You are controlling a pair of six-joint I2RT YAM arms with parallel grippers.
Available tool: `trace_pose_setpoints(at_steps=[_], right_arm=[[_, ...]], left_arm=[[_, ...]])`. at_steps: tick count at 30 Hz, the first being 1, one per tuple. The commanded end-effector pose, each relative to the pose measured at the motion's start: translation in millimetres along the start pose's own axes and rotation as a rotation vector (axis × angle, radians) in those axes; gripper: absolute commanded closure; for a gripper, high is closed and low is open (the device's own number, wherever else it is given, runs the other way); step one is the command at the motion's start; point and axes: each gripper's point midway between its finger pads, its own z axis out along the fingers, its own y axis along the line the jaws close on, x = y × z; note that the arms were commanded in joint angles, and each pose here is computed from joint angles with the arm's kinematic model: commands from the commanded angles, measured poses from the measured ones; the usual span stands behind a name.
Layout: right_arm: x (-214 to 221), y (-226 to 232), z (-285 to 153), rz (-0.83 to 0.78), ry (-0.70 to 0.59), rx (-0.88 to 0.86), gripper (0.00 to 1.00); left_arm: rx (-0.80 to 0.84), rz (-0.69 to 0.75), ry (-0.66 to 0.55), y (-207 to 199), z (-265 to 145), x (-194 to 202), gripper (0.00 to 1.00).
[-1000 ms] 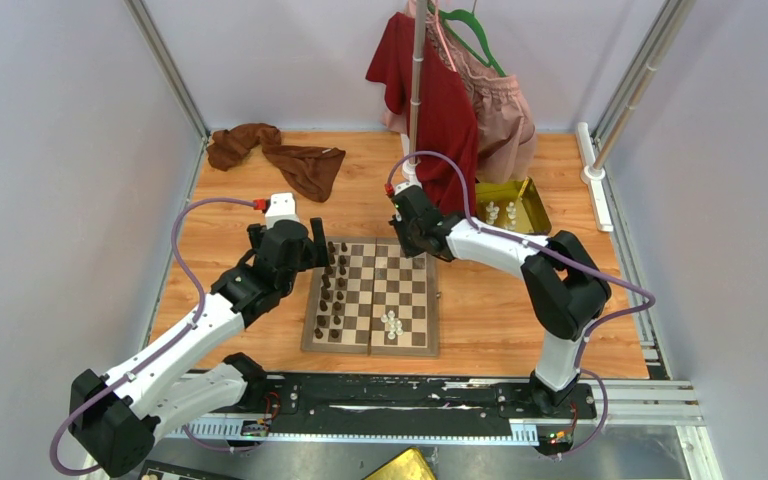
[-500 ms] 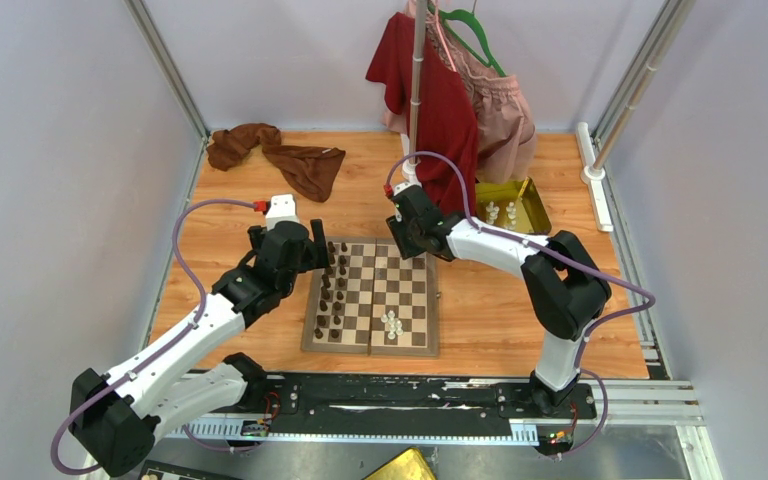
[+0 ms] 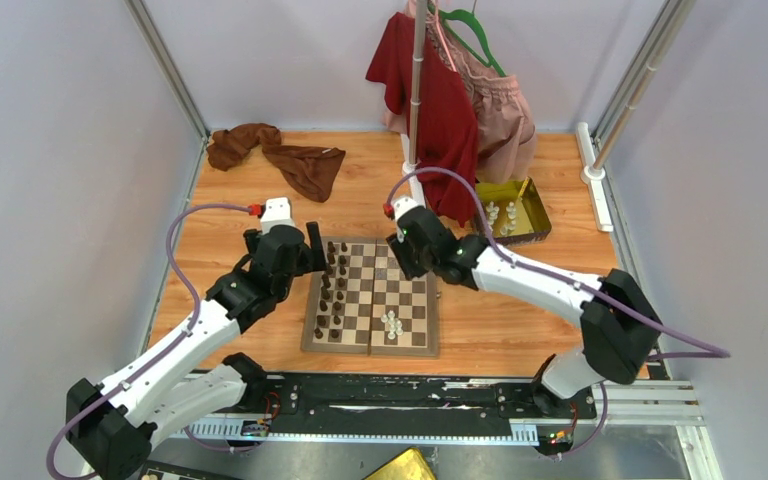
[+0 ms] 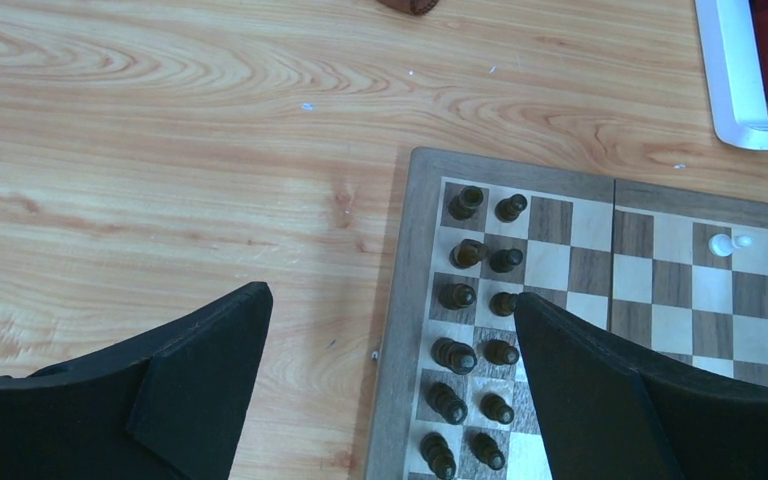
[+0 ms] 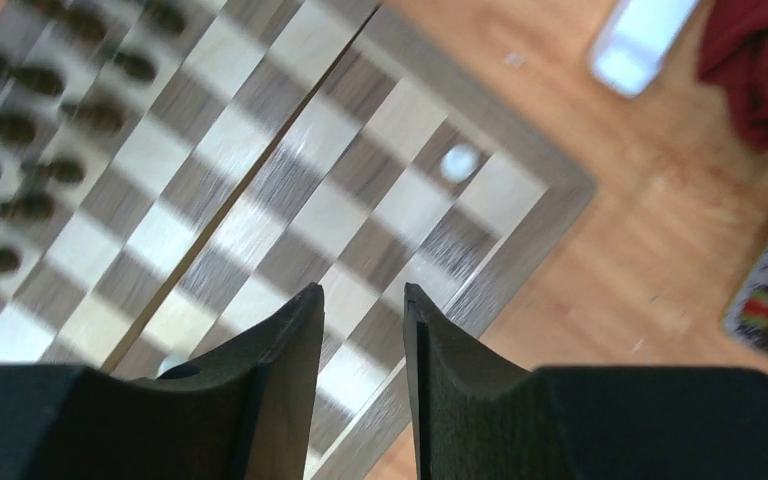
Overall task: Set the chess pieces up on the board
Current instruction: Pick up the chess piece from the storage box.
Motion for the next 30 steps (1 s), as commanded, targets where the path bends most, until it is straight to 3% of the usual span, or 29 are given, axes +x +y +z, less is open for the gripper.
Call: trace_pose_setpoints(at_steps=[1,5,12,30], right_arm=[[49.9,26.9,-22.9,-0.055,0.080,-0.037,0.62],[76.8,45.8,-39.9,-0.072,0.092,-0.089,0.69],[98.9,58.8,-55.7,-0.073,0.098,-0.143,0.71],[100.8,95.9,-50.6,-0.125,0.122,-0.223,0.71]], left_arm=[[-0.017,-0.004,-0.004,5.2,-1.1,5.8,0.00],[-0.014,-0.001,0.005,4.8,-0.3,9.0,0.00],[-0.010,-0.009,0.009,3.3,1.0,11.0,0.00],[-0.012,-0.012,0.018,1.1,5.3,14.2,0.00]])
